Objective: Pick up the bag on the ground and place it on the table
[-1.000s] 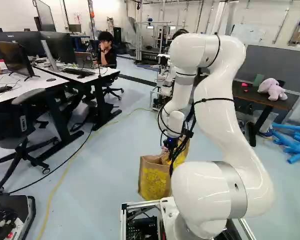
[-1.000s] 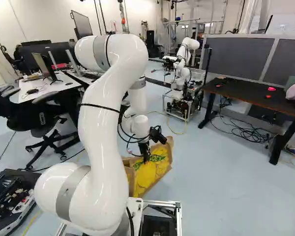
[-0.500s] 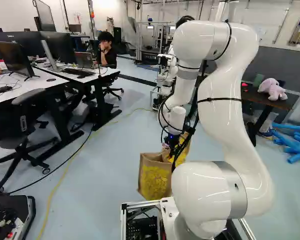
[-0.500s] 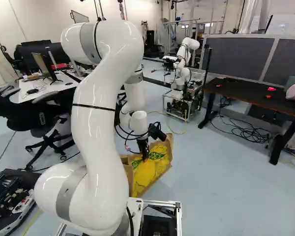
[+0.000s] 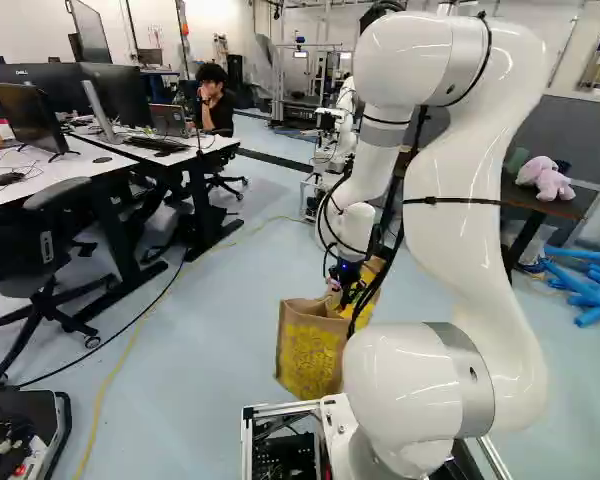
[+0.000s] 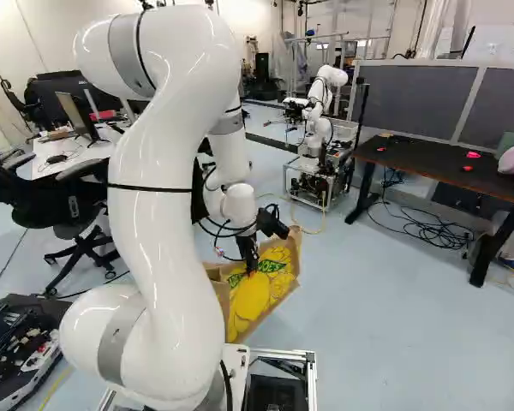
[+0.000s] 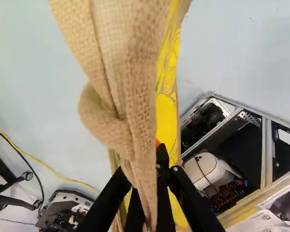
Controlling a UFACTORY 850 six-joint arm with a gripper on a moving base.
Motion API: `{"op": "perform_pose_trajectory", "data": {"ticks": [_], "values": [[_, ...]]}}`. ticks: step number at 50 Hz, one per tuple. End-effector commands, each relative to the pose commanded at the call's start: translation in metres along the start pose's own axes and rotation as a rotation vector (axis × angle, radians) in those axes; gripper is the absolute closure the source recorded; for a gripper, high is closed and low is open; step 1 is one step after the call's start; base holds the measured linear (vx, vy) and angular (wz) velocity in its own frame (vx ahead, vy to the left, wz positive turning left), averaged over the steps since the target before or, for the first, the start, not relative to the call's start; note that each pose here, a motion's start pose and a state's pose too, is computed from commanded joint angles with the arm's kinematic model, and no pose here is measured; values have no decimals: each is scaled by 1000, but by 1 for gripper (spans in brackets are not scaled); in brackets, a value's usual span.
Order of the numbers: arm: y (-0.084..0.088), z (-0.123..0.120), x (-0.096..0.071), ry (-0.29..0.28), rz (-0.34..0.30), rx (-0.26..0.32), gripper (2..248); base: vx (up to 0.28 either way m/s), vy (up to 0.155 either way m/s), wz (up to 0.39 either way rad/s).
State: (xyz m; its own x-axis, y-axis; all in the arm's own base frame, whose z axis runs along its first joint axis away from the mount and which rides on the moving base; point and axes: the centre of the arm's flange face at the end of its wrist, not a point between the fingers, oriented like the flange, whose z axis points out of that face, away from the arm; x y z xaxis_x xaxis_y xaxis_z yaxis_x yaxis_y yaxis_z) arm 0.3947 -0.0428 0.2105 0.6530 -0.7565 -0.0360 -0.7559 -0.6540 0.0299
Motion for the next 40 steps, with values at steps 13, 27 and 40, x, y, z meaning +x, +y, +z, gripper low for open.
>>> {"op": "perform_pose_trajectory", "data": {"ticks": [13, 27, 40], "values": [[2, -20, -3, 10, -3, 10, 229, 0, 0, 0], [1, -42, -4, 43, -5, 41, 229, 0, 0, 0], [0, -62, -1, 69, -1, 65, 229, 0, 0, 0]]}}
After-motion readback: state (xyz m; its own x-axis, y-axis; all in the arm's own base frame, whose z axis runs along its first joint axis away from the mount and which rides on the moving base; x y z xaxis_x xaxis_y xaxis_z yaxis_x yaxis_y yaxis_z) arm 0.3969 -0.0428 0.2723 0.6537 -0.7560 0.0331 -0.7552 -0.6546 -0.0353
